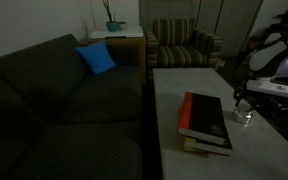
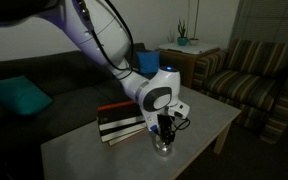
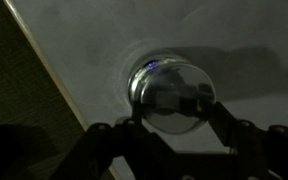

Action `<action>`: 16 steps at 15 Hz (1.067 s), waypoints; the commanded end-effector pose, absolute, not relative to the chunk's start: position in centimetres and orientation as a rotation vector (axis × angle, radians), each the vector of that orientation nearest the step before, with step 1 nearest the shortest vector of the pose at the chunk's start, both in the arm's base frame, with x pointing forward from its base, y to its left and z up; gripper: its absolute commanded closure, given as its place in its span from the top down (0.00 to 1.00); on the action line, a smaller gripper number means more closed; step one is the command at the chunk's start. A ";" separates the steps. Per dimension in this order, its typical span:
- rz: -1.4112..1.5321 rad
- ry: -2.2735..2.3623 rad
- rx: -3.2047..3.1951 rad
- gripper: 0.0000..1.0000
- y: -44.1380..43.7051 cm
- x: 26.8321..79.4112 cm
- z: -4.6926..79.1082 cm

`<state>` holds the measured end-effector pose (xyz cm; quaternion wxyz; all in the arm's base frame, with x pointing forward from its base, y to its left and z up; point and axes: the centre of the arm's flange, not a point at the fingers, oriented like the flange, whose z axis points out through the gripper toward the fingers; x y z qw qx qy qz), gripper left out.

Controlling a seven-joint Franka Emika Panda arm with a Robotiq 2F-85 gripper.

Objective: Pick the lid and put it on top of the bottle

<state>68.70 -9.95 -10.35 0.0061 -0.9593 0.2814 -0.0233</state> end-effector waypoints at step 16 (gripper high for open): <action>-0.046 1.028 -2.916 0.43 -12.6 71.7 -14.9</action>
